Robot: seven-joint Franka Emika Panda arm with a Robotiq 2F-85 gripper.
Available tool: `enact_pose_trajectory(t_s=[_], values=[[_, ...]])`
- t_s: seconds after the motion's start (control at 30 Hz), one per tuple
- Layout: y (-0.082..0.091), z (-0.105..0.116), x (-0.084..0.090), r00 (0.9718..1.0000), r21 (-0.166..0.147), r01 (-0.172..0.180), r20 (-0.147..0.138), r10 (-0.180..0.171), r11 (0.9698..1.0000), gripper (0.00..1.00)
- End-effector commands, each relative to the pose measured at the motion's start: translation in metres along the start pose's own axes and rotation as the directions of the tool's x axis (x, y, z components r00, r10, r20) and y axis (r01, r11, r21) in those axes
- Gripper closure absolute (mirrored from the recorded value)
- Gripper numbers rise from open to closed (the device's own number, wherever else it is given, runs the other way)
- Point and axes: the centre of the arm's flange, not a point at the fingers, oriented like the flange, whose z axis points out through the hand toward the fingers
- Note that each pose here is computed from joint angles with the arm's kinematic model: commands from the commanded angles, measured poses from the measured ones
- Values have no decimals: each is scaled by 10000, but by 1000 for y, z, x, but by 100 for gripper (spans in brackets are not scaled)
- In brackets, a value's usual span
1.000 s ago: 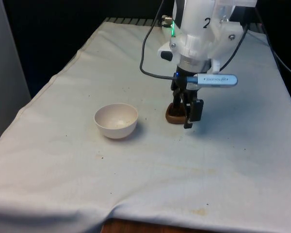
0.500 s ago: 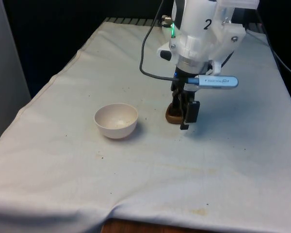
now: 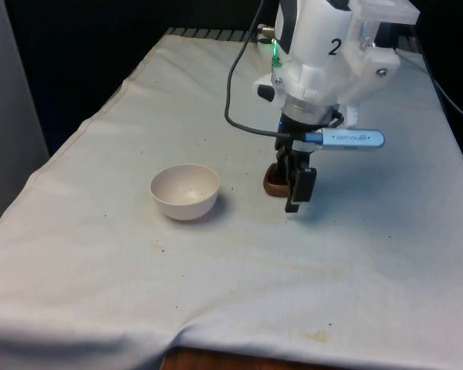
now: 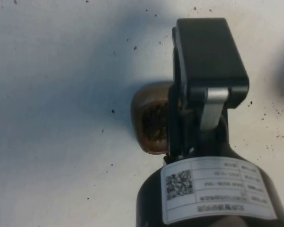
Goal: Pour the coffee beans from the cup into the bowl.
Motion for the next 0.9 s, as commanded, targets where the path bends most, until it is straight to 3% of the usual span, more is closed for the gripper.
enact_pose_trajectory(t_s=[0.0,0.63,0.67,0.7,0.87], values=[[-2,-1,0,9998,-12,-143,-104,143,9999,0],[-1,-1,-1,9983,-243,-581,-85,579,9980,2],[-1,-1,-1,9982,-243,-591,-85,589,9980,6],[-1,-1,-1,9982,-250,-603,-80,601,9979,20],[-1,-1,-2,9980,-268,-633,-82,631,9976,49]])
